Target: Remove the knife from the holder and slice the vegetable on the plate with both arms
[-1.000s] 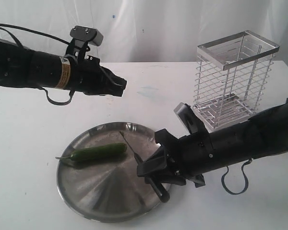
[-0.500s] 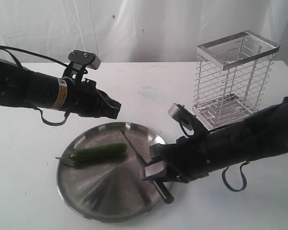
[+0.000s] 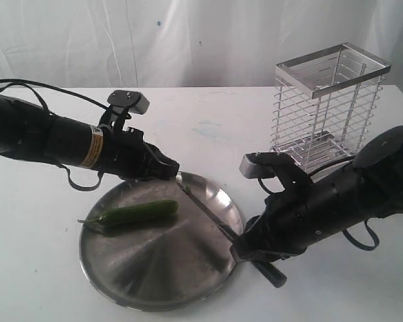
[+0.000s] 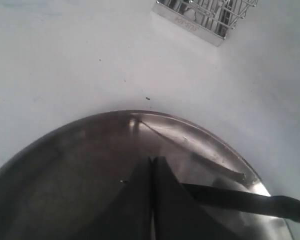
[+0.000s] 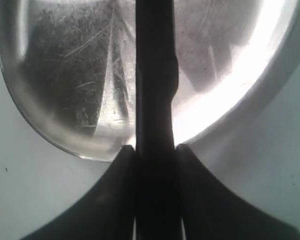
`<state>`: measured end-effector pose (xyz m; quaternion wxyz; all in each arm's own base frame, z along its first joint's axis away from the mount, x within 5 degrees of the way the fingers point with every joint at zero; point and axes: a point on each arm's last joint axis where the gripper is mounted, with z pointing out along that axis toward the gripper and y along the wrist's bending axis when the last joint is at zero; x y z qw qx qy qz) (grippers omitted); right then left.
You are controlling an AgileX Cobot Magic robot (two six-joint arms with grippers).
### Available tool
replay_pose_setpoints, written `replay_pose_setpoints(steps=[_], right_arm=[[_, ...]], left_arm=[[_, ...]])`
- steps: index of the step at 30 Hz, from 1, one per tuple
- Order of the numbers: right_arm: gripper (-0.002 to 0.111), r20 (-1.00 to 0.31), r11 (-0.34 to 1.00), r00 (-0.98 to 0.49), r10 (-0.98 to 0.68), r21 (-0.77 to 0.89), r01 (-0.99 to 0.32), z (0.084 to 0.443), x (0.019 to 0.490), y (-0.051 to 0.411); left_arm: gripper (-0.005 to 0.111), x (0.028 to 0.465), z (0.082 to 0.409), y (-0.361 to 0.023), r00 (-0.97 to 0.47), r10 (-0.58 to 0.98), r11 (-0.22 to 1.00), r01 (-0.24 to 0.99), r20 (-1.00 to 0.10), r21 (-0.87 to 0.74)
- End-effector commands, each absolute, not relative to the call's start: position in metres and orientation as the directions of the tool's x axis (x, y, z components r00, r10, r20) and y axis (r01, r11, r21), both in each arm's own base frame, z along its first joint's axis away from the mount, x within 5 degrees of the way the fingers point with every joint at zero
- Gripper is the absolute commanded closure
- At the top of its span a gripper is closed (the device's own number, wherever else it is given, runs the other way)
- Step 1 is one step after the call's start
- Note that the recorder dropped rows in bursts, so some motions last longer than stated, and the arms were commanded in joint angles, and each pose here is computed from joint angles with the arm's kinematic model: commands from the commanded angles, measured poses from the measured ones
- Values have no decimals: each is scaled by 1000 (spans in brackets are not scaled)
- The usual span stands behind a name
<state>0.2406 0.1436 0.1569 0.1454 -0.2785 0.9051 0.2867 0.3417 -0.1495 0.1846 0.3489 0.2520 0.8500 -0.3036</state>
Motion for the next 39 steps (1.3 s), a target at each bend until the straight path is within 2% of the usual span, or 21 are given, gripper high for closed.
replay_pose_setpoints(steps=[1, 10, 21, 28, 34, 39], right_arm=[[108, -439, 680, -769, -465, 380, -627, 157, 240, 141], [108, -471, 679, -729, -497, 312, -664, 156, 238, 153], [108, -479, 669, -713, -512, 299, -681, 159, 235, 155], [108, -539, 697, -700, -468, 262, -668, 189, 230, 149], [108, -436, 745, -764, -475, 262, -613, 209, 210, 135], [108, -444, 801, -828, -342, 324, -504, 225, 204, 132]], left_arm=[[106, 337, 180, -159, -635, 201, 621, 672, -746, -404], [106, 326, 166, -190, -609, 265, 569, 724, -747, -389], [106, 332, 158, -185, -594, 333, 693, 681, -733, -237], [106, 340, 154, -175, -571, 385, 763, 639, -725, -98], [106, 352, 168, -179, -524, 381, 761, 646, -762, -64], [106, 356, 193, -175, -479, 353, 766, 641, -804, -45]])
